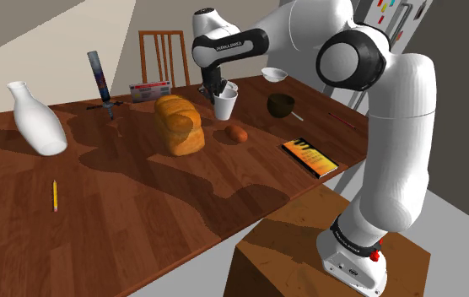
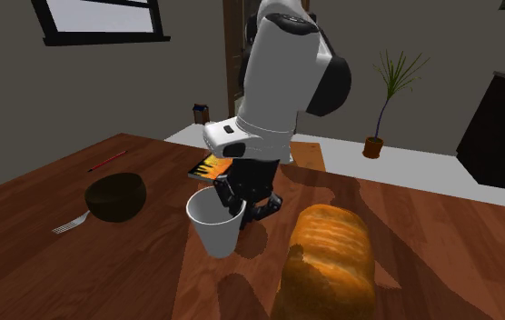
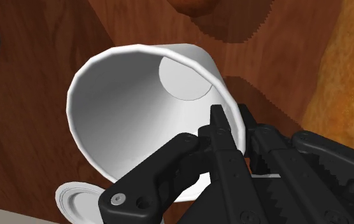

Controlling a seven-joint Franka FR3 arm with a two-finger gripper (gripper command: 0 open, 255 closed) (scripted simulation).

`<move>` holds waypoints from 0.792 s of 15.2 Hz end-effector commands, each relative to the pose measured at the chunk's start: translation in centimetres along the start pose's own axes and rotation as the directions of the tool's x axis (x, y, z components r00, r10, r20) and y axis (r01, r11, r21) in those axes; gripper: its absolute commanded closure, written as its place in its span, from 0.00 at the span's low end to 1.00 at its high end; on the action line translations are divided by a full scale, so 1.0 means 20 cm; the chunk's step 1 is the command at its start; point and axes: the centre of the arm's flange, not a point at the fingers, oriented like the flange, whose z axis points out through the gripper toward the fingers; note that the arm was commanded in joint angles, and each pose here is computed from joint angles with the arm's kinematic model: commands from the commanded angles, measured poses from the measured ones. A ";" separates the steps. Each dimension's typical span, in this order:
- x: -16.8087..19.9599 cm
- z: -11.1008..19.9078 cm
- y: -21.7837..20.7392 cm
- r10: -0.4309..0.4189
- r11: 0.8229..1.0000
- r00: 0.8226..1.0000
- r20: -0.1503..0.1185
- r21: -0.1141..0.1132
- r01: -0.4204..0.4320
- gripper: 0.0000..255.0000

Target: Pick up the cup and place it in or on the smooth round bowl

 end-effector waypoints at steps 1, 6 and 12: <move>0.00 -0.05 0.01 0.000 1.000 1.000 0.000 0.000 0.000 1.00; 0.01 -0.18 0.04 0.000 1.000 1.000 0.000 0.000 0.000 1.00; 0.02 -0.34 0.07 0.000 1.000 1.000 0.000 0.000 0.000 1.00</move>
